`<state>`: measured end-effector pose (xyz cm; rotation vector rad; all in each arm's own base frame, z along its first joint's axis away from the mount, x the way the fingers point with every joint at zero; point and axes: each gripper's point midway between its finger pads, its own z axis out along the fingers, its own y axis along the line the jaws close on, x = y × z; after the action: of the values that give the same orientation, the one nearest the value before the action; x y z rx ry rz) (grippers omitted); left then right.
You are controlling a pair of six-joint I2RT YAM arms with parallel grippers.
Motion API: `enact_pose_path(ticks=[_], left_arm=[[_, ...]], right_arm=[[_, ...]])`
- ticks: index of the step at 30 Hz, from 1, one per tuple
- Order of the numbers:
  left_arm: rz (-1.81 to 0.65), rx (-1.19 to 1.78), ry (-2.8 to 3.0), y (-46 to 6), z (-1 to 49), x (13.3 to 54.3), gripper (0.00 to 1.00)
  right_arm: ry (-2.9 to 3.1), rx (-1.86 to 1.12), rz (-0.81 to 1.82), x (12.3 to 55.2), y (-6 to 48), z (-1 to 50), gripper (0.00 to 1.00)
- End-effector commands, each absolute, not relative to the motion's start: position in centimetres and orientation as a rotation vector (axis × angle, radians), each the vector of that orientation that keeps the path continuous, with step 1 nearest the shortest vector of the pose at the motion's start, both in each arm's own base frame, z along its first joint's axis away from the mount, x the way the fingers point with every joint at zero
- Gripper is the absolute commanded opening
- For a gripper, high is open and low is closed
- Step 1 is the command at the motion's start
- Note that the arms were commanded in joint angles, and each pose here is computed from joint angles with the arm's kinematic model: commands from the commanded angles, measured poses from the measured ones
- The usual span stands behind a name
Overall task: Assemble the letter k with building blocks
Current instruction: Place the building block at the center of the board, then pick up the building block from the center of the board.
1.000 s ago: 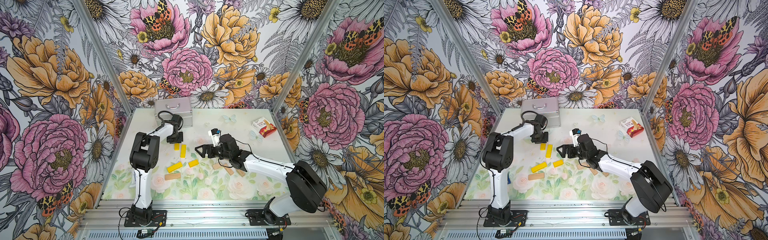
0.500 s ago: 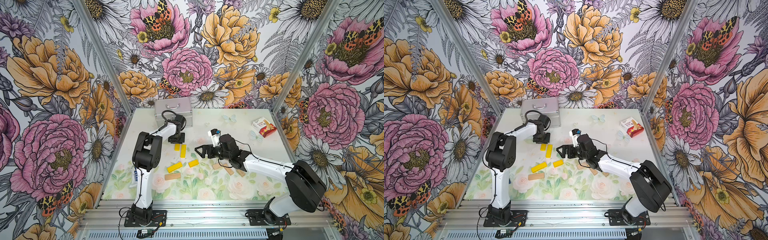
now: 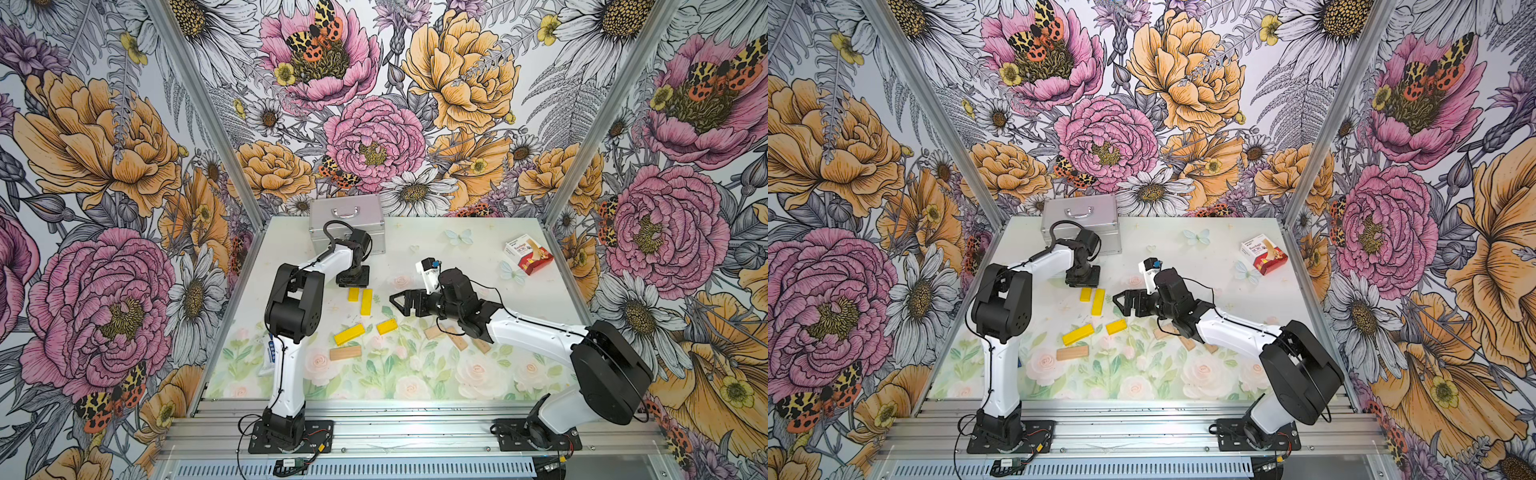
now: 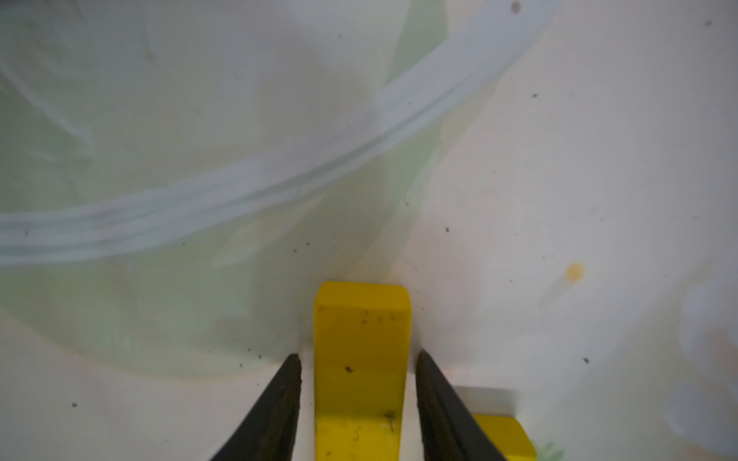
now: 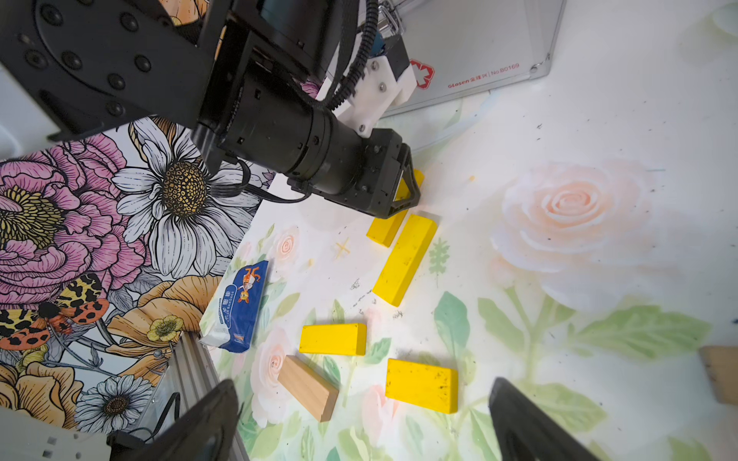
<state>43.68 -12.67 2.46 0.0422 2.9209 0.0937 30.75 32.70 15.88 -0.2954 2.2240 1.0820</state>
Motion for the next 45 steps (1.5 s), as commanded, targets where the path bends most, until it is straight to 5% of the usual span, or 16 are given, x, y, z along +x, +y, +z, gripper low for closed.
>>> enact_pose_path(ticks=[1, 10, 20, 32, 45], left_arm=[[0.068, 0.073, 2.853, -13.2, 5.4, 44.6, 0.48], [-0.061, 0.034, 2.783, -14.2, 9.7, 44.1, 0.48], [-0.253, 0.253, 2.792, -17.9, 12.0, 37.0, 0.55], [-0.288, 0.562, 2.806, -20.8, 10.9, 28.0, 0.59], [-0.103, 0.877, 2.771, -23.5, 7.6, 26.6, 0.61]], right_arm=[[2.224, -0.326, 1.087, 30.5, 33.1, 15.7, 0.99], [2.21, -0.327, 1.095, 30.3, 33.1, 16.1, 0.99], [2.194, -0.336, 1.082, 29.4, 32.1, 17.4, 0.99], [2.235, -0.211, 1.052, 26.0, 27.8, 15.7, 0.99], [2.262, -0.066, 0.961, 22.4, 22.3, 13.2, 0.99]])
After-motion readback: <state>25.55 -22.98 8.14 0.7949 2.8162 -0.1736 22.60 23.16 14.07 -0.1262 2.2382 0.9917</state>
